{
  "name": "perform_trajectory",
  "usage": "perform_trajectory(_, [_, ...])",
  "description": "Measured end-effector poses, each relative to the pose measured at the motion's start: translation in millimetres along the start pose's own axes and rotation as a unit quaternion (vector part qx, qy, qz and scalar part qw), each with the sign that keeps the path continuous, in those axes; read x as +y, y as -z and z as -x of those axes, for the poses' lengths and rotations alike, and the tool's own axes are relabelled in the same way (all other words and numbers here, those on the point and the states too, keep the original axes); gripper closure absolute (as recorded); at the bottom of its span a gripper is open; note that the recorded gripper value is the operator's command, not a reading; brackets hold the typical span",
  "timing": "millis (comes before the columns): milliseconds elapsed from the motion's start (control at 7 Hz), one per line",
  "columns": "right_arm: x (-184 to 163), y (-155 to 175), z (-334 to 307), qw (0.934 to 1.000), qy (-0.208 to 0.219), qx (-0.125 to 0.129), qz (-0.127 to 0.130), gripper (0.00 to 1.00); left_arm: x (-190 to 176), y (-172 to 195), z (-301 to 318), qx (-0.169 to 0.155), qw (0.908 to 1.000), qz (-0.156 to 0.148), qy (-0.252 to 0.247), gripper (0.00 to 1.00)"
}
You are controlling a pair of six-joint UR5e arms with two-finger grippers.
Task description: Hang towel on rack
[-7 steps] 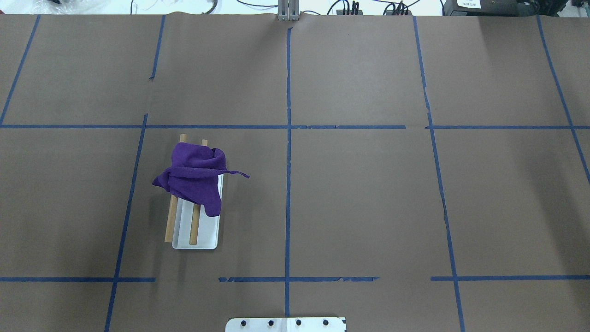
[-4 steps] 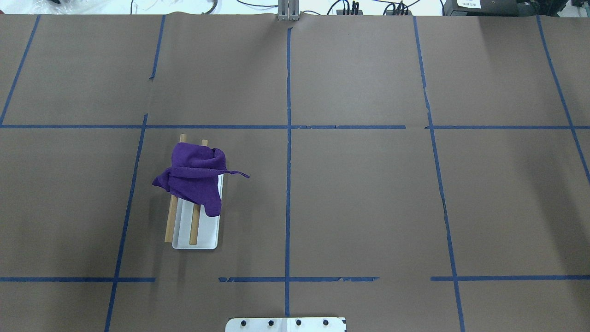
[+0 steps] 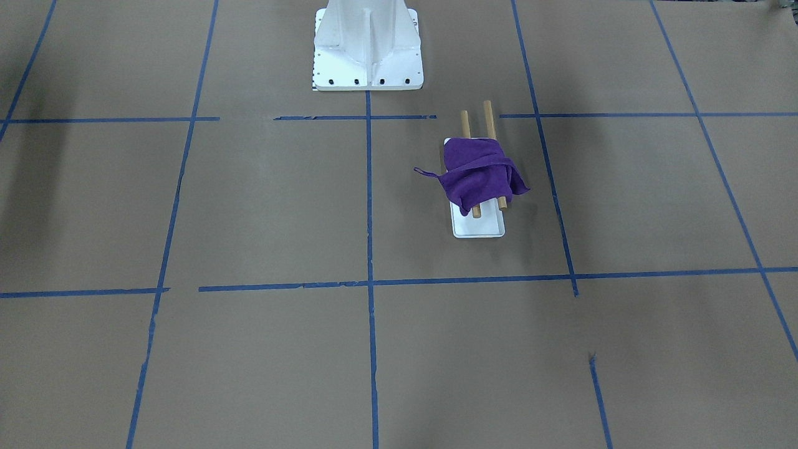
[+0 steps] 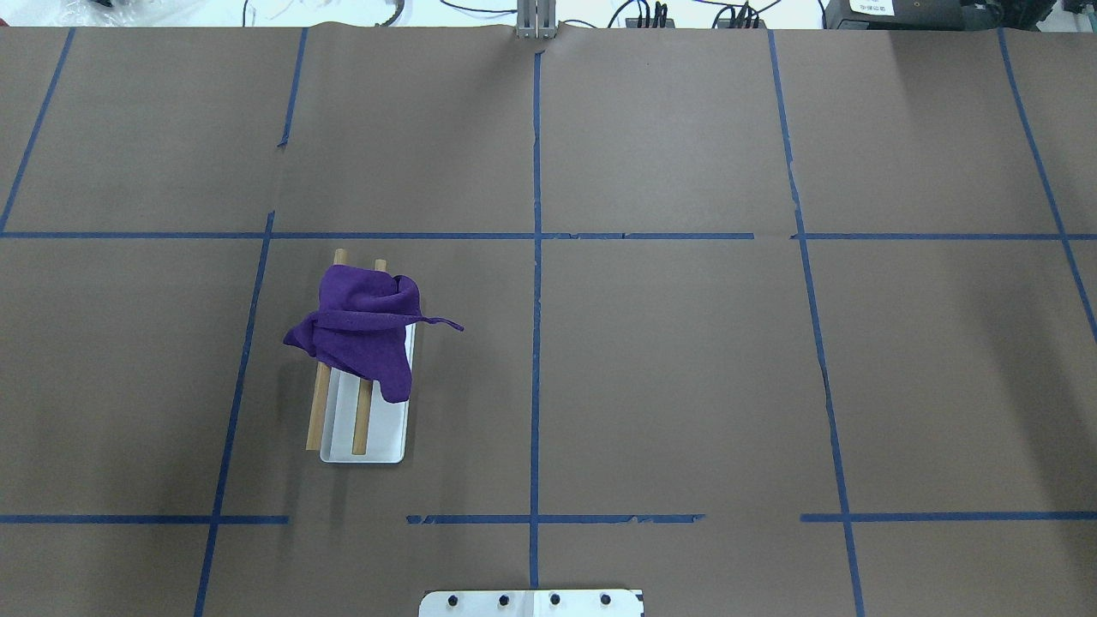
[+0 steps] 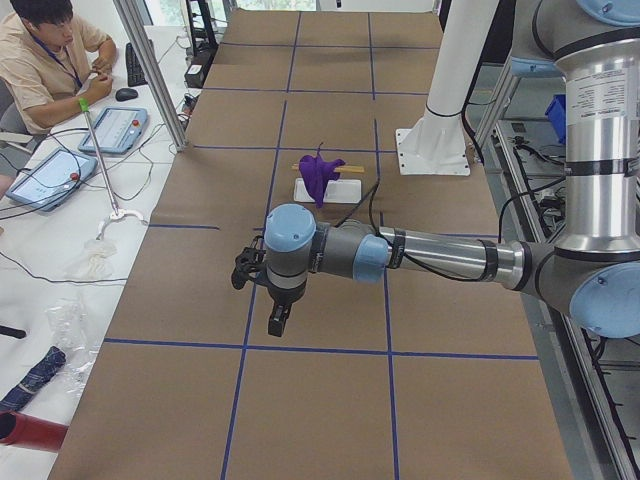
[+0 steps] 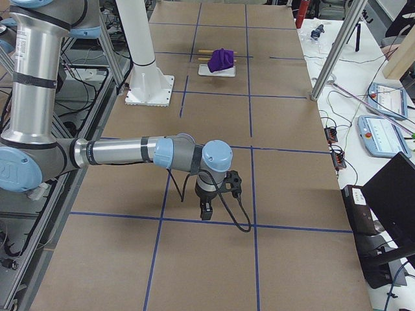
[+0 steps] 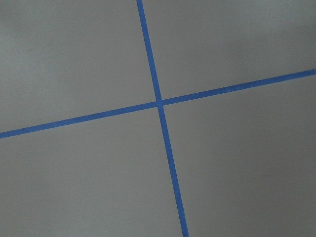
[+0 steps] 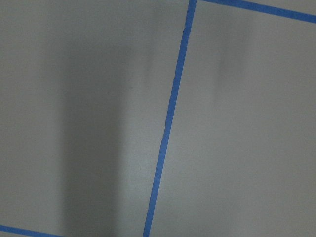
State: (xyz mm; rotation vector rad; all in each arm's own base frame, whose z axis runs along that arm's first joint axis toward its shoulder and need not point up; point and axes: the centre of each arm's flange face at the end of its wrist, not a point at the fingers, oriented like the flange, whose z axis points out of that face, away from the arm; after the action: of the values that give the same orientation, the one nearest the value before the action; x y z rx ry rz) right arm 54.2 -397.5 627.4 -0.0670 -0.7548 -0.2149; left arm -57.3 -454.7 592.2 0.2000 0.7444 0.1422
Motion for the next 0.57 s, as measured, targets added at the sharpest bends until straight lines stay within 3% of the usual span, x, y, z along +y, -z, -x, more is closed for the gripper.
perform_trajectory(571, [-5.9, 3.5, 5.5, 0.9991, 0.024, -0.01, -0.032, 0.0, -1.4, 1.8, -1.6, 0.0, 1.0, -0.007, -0.006, 0.0])
